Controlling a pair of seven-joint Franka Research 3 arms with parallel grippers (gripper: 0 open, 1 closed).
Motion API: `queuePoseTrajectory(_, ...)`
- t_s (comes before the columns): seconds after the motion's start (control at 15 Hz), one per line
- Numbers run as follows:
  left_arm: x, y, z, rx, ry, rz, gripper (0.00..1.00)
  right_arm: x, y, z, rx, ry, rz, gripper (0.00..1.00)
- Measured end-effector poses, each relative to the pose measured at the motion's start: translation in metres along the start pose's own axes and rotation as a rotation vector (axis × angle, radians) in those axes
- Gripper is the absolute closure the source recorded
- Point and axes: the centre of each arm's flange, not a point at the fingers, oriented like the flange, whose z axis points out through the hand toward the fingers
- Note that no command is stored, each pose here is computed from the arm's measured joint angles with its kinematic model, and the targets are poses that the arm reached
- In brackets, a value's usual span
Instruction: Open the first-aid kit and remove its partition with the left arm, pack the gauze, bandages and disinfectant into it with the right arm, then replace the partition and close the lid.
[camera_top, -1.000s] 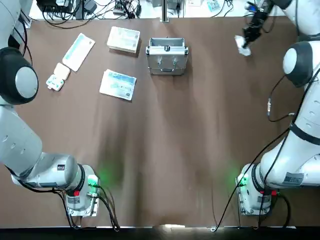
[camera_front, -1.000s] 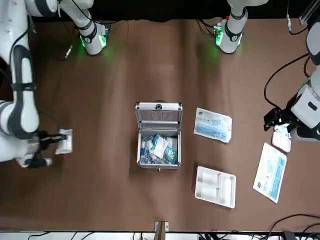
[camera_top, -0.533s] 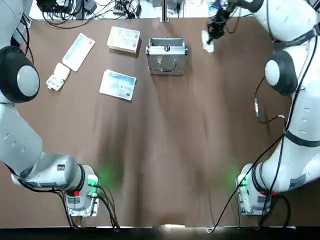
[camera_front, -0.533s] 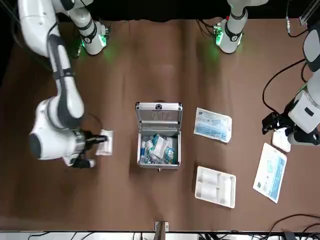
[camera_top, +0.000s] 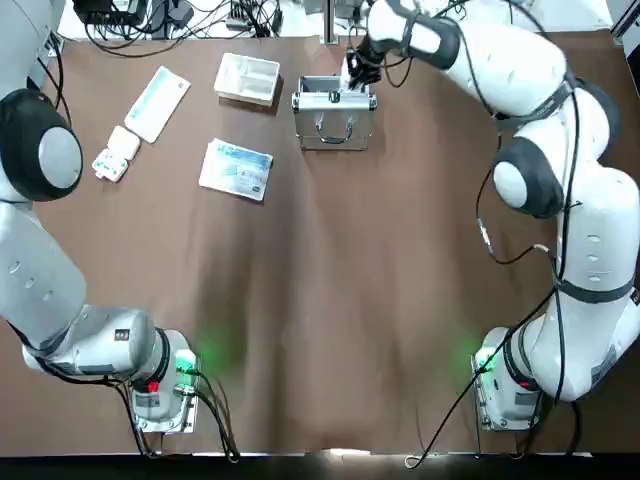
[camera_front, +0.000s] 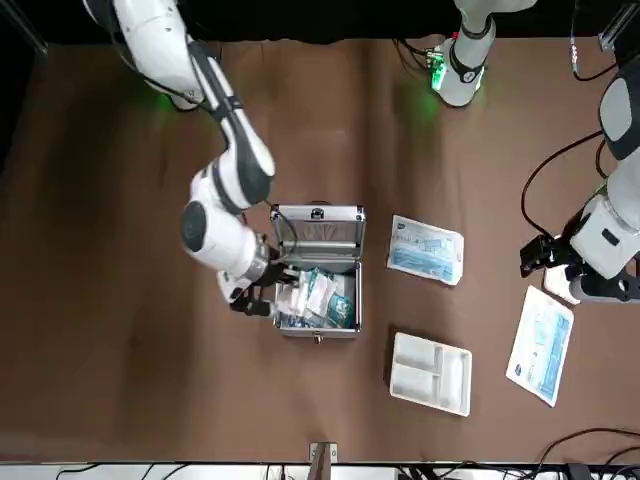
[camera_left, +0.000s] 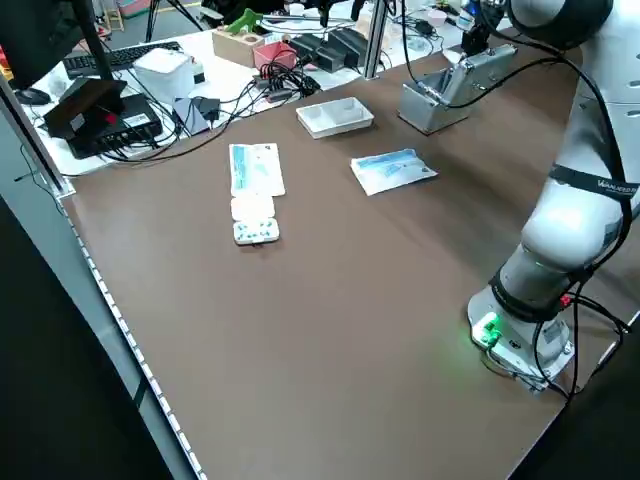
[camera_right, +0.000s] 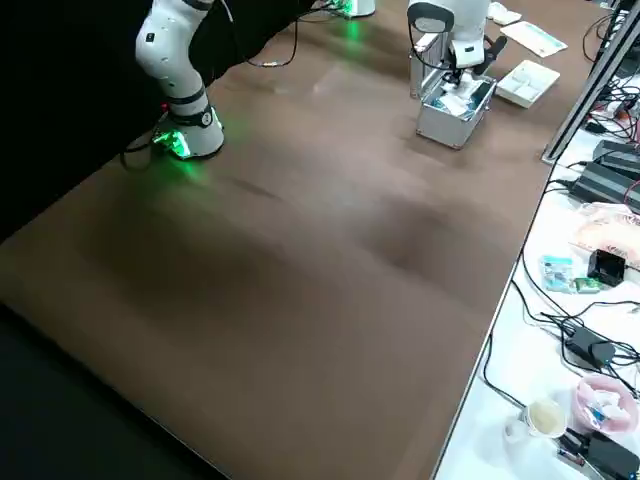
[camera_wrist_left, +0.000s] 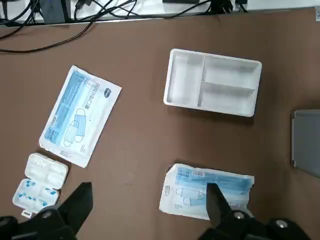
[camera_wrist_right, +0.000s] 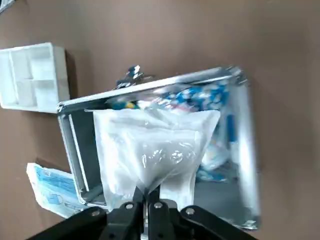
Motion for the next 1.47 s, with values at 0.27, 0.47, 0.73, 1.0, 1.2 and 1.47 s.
queuePoseTrajectory(0.27,0.006,-0.001,0.016,-0.003,-0.002,-0.001,0.0,-0.028,-0.031,0.03,0.045,0.035,-0.008,0.95)
queuePoseTrajectory(0.47,0.01,-0.002,0.024,-0.004,0.006,-0.003,0.0,-0.034,-0.037,0.049,0.067,0.091,0.005,0.95)
queuePoseTrajectory(0.73,0.013,0.0,0.03,-0.006,0.012,0.0,0.0,-0.027,-0.034,0.058,0.065,0.104,0.013,0.95)
queuePoseTrajectory(1.0,0.02,0.009,0.047,-0.011,0.022,0.007,0.0,-0.022,-0.029,0.073,0.055,0.101,0.016,0.96)
queuePoseTrajectory(1.2,0.024,0.01,0.061,-0.014,0.025,0.008,0.0,-0.021,-0.026,0.081,0.048,0.097,0.017,0.94)
queuePoseTrajectory(1.47,0.035,0.029,0.091,-0.027,0.053,0.004,0.0,-0.019,-0.026,0.078,0.049,0.102,0.017,0.63)
